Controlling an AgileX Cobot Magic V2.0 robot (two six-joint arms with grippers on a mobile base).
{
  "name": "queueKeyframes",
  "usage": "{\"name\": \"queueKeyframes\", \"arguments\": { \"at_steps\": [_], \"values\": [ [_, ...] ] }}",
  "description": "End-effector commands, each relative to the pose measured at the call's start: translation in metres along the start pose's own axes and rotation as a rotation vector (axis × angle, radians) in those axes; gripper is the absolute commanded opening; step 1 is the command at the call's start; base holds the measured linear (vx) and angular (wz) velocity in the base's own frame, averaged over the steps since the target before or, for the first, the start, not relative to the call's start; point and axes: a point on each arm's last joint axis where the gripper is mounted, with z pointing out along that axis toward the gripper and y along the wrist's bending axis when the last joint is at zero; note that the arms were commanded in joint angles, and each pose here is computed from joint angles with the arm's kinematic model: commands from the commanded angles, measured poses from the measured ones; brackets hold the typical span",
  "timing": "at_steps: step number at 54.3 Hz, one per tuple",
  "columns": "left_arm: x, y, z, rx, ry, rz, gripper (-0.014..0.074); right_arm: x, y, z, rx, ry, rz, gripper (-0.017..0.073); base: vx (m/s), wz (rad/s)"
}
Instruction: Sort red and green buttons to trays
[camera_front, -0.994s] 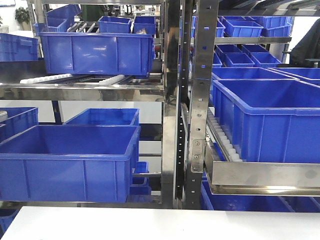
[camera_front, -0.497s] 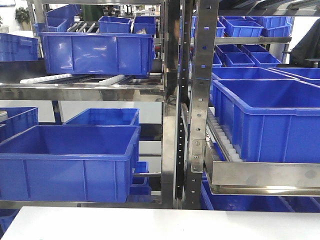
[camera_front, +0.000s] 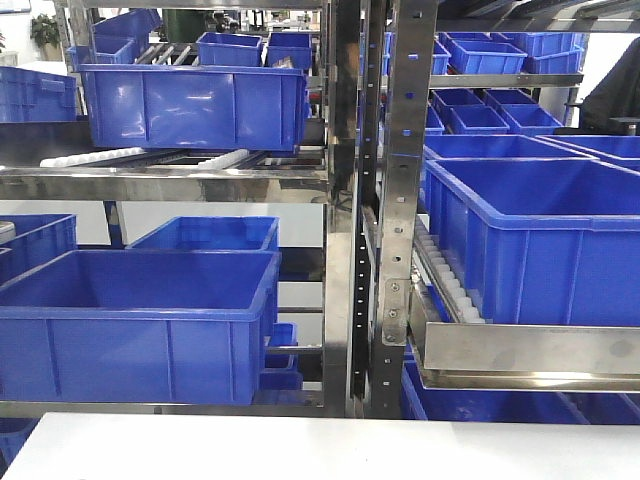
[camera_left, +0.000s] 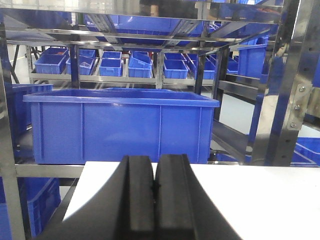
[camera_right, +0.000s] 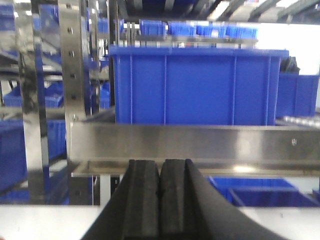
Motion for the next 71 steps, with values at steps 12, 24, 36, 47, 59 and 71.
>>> {"name": "queueKeyframes", "arguments": {
  "at_steps": [12,24,36,47,59,71],
  "values": [
    [-0.042,-0.003,-0.008,0.035,-0.367,-0.071,0.002,-0.029,0.0,-0.003,-0.008,-0.19,0.097,-0.0009,0.0,0.0],
    [-0.087,-0.007,-0.014,0.026,-0.318,-0.018,0.0024,-0.084,-0.006,-0.008,0.04,-0.103,-0.046,-0.0009,0.0,0.0],
    [-0.123,-0.01,0.008,0.011,-0.224,0.052,0.0043,-0.112,-0.01,0.013,0.065,-0.016,-0.166,-0.0004,0.0,0.0],
    [-0.106,-0.008,0.04,0.002,-0.026,0.062,0.0134,-0.097,-0.01,0.044,0.045,0.156,-0.164,0.0023,0.0,0.0],
    [-0.09,-0.007,0.066,-0.005,0.122,0.061,0.0333,-0.078,-0.008,0.077,0.008,0.28,-0.165,0.0154,0.0,0.0],
    [-0.07,-0.005,0.093,-0.013,0.253,0.059,0.0507,-0.061,-0.001,0.112,-0.059,0.298,-0.146,0.0411,0.0,0.0]
  ]
}}
